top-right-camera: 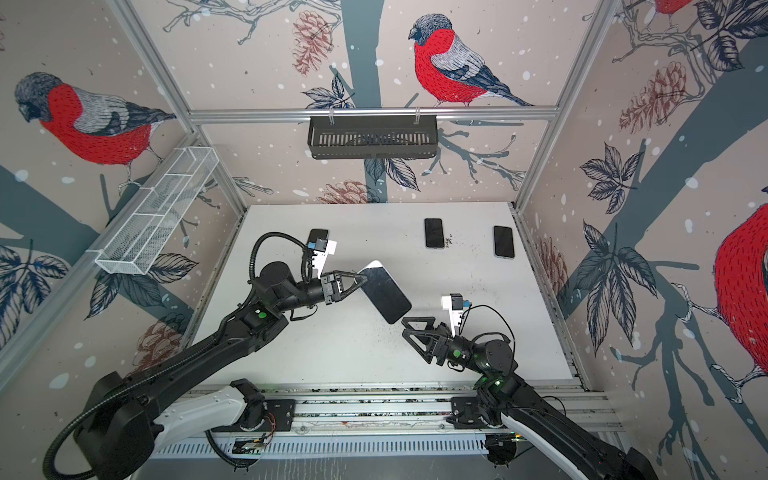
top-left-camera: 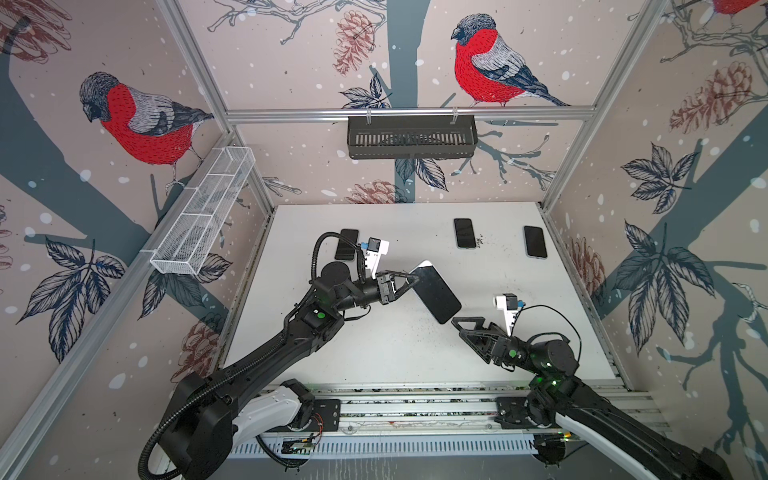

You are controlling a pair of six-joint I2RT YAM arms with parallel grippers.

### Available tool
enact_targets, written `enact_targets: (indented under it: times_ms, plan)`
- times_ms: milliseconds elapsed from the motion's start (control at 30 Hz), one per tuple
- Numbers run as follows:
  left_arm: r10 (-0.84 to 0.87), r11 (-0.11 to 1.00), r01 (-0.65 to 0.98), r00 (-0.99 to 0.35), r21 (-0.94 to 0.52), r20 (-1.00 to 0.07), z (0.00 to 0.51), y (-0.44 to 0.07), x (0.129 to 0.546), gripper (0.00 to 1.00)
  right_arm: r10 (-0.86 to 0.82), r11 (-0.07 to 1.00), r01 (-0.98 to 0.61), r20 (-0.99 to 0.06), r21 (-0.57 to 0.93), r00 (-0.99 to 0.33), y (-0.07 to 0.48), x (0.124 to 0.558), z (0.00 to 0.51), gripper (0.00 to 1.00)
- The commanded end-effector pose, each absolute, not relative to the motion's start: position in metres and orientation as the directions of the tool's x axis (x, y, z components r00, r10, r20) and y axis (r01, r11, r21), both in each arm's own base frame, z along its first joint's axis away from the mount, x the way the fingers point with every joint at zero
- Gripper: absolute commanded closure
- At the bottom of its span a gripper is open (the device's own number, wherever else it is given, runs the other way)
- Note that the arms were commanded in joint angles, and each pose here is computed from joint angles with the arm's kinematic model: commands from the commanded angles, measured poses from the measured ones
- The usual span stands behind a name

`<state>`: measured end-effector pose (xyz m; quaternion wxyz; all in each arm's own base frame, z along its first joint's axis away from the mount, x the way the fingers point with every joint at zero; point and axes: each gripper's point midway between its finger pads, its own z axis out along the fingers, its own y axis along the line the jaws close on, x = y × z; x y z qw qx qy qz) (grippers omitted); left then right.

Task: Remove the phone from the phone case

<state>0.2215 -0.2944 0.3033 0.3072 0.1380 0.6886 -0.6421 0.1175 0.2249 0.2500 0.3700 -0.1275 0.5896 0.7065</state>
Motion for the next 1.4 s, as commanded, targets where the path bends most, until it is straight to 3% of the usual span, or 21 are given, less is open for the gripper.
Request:
enact_targets:
  times_ms: [0,1067,1367]
  plan:
    - [-0.24,0.082,0.641,-0.73,-0.763,-0.64,0.325,-0.293,0.219,1.0,0.4,-0.06,-0.701,-0.627,0.71,-0.669,0.223,0.115,0.264,0.13]
    - [-0.205,0.045,0.652,-0.735,-0.757,-0.646,0.316,-0.29,0.203,1.0,0.408,-0.01,-0.699,-0.635,0.716,-0.656,0.232,0.134,0.267,0.14]
    - [-0.21,0.032,0.634,-0.751,-0.772,-0.626,0.311,-0.291,0.204,1.0,0.417,-0.009,-0.697,-0.631,0.717,-0.654,0.23,0.136,0.268,0.28]
